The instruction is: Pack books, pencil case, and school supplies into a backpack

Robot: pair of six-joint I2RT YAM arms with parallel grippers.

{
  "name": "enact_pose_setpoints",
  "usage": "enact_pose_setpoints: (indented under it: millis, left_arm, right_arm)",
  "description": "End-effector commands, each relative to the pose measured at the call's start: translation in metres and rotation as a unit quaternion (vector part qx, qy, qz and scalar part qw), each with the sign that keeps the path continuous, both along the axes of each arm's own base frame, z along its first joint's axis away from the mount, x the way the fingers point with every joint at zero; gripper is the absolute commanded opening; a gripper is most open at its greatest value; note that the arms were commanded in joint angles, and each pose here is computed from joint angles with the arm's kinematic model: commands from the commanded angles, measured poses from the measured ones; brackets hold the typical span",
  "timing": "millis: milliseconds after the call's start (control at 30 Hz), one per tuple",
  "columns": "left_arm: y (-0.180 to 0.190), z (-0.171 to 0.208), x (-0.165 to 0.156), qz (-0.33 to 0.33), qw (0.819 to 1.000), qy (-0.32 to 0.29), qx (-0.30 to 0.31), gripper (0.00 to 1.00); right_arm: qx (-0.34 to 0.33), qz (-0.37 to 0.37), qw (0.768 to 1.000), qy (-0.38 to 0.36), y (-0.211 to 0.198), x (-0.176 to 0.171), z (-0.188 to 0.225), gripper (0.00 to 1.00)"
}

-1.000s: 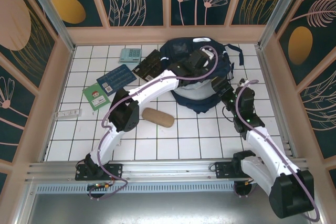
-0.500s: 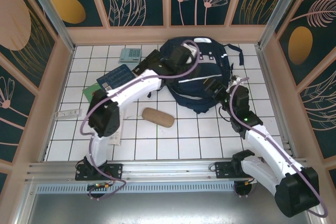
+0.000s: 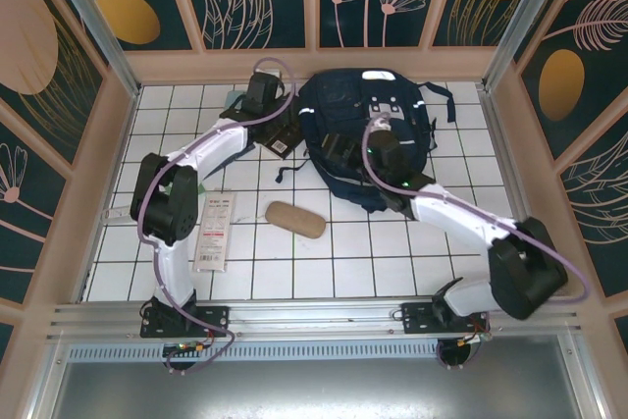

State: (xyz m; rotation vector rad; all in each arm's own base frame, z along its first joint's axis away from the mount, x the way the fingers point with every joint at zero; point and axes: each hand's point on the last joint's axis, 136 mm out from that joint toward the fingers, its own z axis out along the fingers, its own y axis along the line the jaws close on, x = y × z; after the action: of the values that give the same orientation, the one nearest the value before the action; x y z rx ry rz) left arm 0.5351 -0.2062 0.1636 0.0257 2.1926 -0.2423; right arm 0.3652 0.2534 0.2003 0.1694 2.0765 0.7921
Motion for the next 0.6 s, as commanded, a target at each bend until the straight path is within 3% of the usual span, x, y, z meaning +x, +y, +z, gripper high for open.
enact_pose_setpoints:
  millis: [0, 233, 500, 567]
  left_arm:
    - [0.018, -0.016, 0.018, 0.022, 0.999, -0.001, -0.046, 0.63]
    - [0.055, -0.055, 0.036, 0.045, 0.995, 0.03, -0.087, 0.63]
    - [0.066, -0.084, 0.049, 0.045, 0.991, 0.052, -0.118, 0.6]
    - [0.065, -0.091, 0.051, 0.04, 0.99, 0.058, -0.125, 0.59]
  right_arm:
    - [-0.002, 0.007, 1.0, -0.028, 0.026, 0.019, 0.012, 0.98]
    - [-0.011, 0.029, 0.999, -0.004, 0.082, 0.055, -0.018, 0.97]
    - [-0.01, 0.031, 0.999, 0.018, 0.118, 0.09, -0.052, 0.81]
    - [-0.007, 0.035, 0.999, 0.024, 0.125, 0.096, -0.06, 0.71]
